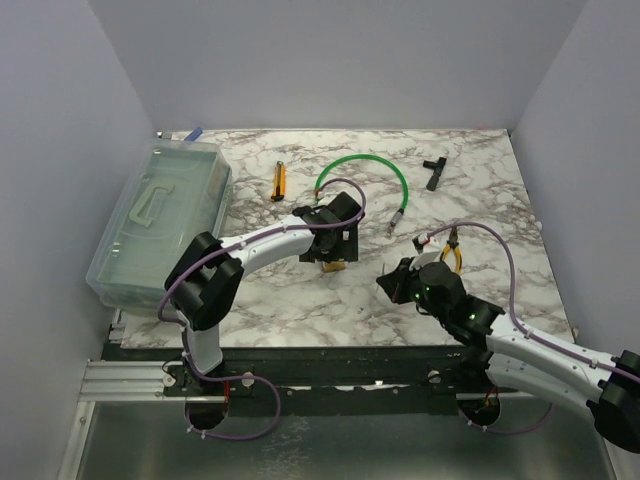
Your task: Unlock with the key
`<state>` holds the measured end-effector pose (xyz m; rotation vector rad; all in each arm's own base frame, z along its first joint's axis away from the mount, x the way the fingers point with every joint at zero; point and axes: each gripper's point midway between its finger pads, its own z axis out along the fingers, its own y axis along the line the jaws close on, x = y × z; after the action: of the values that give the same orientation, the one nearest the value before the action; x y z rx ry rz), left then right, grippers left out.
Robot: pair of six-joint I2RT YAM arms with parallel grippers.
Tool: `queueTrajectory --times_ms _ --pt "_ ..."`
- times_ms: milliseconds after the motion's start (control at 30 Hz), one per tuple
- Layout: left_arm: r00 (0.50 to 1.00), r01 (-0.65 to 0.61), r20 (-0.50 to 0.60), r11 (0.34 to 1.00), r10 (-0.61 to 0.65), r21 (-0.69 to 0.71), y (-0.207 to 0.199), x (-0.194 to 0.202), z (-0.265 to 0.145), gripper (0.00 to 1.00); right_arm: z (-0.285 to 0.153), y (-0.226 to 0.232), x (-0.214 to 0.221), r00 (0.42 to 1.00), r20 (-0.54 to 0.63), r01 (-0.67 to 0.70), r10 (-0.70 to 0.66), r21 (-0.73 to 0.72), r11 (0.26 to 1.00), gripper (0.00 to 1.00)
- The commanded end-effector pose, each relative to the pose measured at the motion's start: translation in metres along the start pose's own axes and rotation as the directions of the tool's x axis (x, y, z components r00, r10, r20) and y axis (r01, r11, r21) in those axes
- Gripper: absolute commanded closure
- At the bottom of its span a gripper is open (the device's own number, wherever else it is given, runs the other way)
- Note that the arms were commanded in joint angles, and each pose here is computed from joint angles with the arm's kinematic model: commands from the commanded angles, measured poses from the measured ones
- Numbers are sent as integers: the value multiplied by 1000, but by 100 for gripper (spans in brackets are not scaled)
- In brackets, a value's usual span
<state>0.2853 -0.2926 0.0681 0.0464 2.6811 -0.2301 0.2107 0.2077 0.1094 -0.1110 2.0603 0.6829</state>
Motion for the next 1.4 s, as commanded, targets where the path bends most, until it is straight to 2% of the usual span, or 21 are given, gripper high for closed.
queueTrajectory --times_ms 0,400,800,1167,1233,1367 --pt "999 -38 -38 999 37 -13 -1 4 3 1 -1 1 -1 1000 13 -20 21 -18 1000 100" --pt "995 -62 -77 997 58 -46 -7 5 34 5 -5 3 2 999 8 -31 32 -38 999 100" --pt "994 25 -99 980 -45 -198 8 10 50 18 -7 4 3 999 9 -37 37 -48 998 100" --pt "991 46 -110 968 -76 -249 19 24 58 29 -7 4 3 999 10 -33 33 -52 998 100" --pt "991 46 -107 967 -75 -252 20 25 58 36 -7 4 3 999 8 -32 32 -51 998 100" --pt "992 46 -104 970 -73 -237 19 26 60 66 -7 4 3 1000 8 -30 30 -49 998 100"
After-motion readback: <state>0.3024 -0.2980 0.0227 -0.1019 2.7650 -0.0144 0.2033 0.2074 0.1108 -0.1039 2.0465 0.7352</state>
